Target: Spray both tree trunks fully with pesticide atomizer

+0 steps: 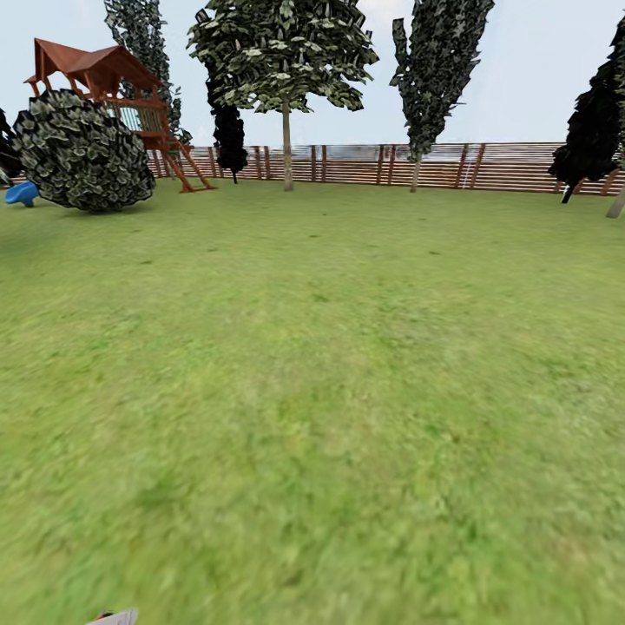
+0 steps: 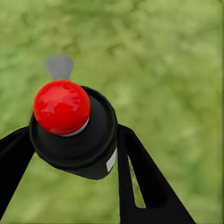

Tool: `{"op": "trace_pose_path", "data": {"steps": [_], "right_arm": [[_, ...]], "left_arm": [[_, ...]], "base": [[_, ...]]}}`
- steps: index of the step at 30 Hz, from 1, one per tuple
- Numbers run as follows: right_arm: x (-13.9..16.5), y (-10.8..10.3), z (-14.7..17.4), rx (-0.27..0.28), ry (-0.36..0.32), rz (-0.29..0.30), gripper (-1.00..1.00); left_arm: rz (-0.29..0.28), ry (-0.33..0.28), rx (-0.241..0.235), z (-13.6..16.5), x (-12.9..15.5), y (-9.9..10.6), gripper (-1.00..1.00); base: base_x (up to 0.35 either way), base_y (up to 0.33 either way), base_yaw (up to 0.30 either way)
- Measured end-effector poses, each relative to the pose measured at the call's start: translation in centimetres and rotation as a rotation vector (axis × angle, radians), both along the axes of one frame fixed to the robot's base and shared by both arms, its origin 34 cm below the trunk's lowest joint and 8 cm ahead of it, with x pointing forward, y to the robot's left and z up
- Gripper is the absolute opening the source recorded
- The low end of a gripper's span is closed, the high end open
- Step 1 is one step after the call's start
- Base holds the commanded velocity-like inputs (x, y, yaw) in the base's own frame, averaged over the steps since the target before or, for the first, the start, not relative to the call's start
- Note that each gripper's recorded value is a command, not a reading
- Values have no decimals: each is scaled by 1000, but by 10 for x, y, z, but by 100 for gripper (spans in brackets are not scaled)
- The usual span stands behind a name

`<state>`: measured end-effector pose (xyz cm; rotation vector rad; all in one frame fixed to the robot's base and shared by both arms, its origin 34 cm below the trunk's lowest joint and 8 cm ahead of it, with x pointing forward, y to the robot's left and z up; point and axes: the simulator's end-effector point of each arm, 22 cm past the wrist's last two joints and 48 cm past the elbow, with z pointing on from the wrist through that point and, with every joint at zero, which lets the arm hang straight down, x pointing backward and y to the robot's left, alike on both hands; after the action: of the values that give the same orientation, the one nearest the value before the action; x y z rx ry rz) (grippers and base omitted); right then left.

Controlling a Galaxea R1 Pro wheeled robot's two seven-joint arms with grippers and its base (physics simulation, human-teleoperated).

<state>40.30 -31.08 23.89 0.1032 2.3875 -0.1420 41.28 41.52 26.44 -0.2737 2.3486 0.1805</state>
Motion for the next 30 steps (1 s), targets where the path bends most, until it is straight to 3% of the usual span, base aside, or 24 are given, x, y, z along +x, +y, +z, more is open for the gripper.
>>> {"op": "trace_pose_path", "data": {"steps": [30], "right_arm": [[0, 0, 0, 0, 0, 0, 100]], "left_arm": [[1, 10, -13, -4, -4, -5, -100]], "base": [[341, 0, 0]]}}
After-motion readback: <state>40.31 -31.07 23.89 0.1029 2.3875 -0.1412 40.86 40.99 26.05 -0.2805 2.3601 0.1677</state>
